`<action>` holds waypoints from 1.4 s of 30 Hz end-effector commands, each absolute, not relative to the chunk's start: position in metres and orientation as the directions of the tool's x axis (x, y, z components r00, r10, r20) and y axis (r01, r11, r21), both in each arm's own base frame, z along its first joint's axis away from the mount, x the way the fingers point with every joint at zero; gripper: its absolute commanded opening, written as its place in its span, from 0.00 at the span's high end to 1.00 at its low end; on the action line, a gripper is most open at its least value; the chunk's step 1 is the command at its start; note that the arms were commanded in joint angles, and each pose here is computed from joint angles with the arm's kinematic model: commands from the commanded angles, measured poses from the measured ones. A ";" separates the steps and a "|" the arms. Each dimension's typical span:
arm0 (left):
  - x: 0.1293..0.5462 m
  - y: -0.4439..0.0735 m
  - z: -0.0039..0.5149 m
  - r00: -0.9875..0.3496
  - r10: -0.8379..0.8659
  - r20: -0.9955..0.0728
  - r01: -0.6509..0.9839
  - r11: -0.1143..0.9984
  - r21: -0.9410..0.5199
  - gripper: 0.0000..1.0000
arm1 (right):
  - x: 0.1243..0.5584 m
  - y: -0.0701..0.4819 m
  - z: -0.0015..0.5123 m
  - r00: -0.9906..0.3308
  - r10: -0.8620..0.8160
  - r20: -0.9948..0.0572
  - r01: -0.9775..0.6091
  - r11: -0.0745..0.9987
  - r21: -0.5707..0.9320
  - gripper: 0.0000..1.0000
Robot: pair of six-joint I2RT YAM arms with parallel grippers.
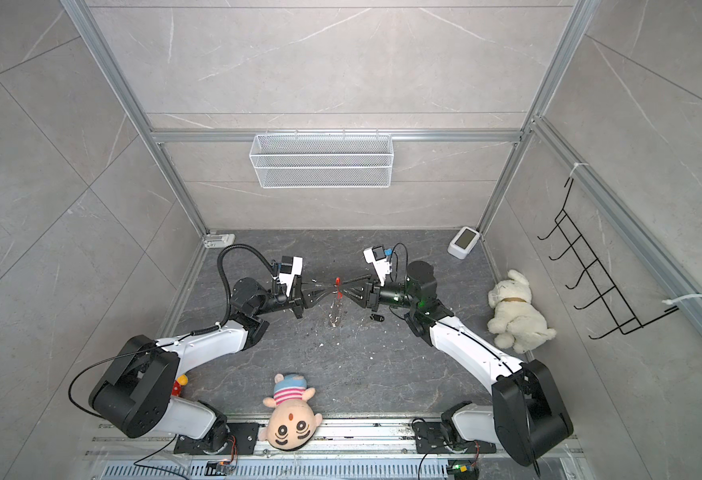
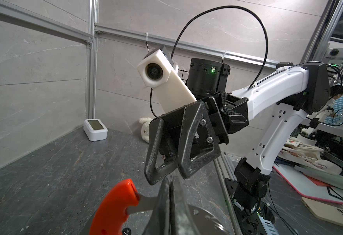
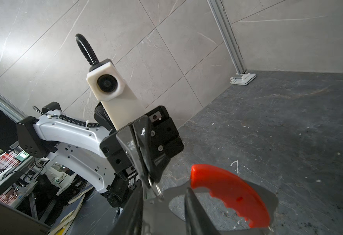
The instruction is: Put the keys on the keyring
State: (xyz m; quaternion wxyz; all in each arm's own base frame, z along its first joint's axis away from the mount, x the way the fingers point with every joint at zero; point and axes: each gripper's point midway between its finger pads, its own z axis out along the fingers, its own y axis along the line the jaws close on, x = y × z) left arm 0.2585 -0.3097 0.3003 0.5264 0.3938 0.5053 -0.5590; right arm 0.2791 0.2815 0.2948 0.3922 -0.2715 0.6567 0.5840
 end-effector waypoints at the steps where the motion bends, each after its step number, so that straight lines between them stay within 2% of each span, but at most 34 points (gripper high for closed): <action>1: 0.253 -0.303 0.343 -0.012 -0.272 -0.962 0.997 0.072 -0.032 1.00 | 0.271 0.287 0.309 -0.510 0.101 -0.854 -0.846 0.122 0.520 0.70; 4: 0.255 -0.304 0.343 -0.016 -0.278 -0.960 0.997 0.073 -0.037 1.00 | 0.270 0.291 0.309 -0.510 0.094 -0.855 -0.848 0.113 0.519 0.75; 10: 0.257 -0.304 0.345 -0.022 -0.291 -0.956 0.997 0.070 -0.044 1.00 | 0.270 0.295 0.308 -0.507 0.090 -0.857 -0.850 0.110 0.514 0.81; 14: 0.257 -0.304 0.345 -0.025 -0.296 -0.955 0.997 0.068 -0.048 1.00 | 0.271 0.297 0.311 -0.501 0.093 -0.860 -0.854 0.107 0.509 0.89; 16: 0.257 -0.304 0.345 -0.025 -0.296 -0.955 0.997 0.068 -0.047 1.00 | 0.271 0.298 0.313 -0.497 0.095 -0.863 -0.856 0.108 0.505 0.98; 17: 0.257 -0.304 0.345 -0.028 -0.297 -0.954 0.997 0.067 -0.050 1.00 | 0.271 0.298 0.315 -0.494 0.097 -0.864 -0.858 0.107 0.503 1.00; 21: 0.257 -0.304 0.343 -0.036 -0.294 -0.955 0.996 0.062 -0.057 1.00 | 0.272 0.298 0.317 -0.489 0.078 -0.868 -0.859 0.127 0.496 1.00; 27: 0.259 -0.309 0.329 -0.059 -0.239 -0.969 0.995 0.059 -0.075 1.00 | 0.277 0.291 0.305 -0.482 -0.003 -0.876 -0.848 0.253 0.466 1.00; 30: 0.262 -0.308 0.318 -0.043 -0.168 -0.985 0.994 0.096 -0.060 0.97 | 0.283 0.285 0.283 -0.488 -0.110 -0.866 -0.835 0.348 0.427 1.00; 34: 0.270 -0.297 0.298 0.036 0.035 -0.999 0.972 0.232 0.043 0.70 | 0.292 0.273 0.243 -0.510 -0.298 -0.807 -0.817 0.462 0.346 1.00; 37: 0.269 -0.286 0.285 0.090 0.215 -0.972 0.954 0.261 0.146 0.69 | 0.294 0.269 0.233 -0.468 -0.370 -0.802 -0.838 0.473 0.271 1.00; 42: 0.262 -0.279 0.268 0.099 0.404 -0.909 0.965 0.183 0.186 0.69 | 0.288 0.275 0.234 -0.343 -0.430 -0.835 -0.895 0.421 0.151 1.00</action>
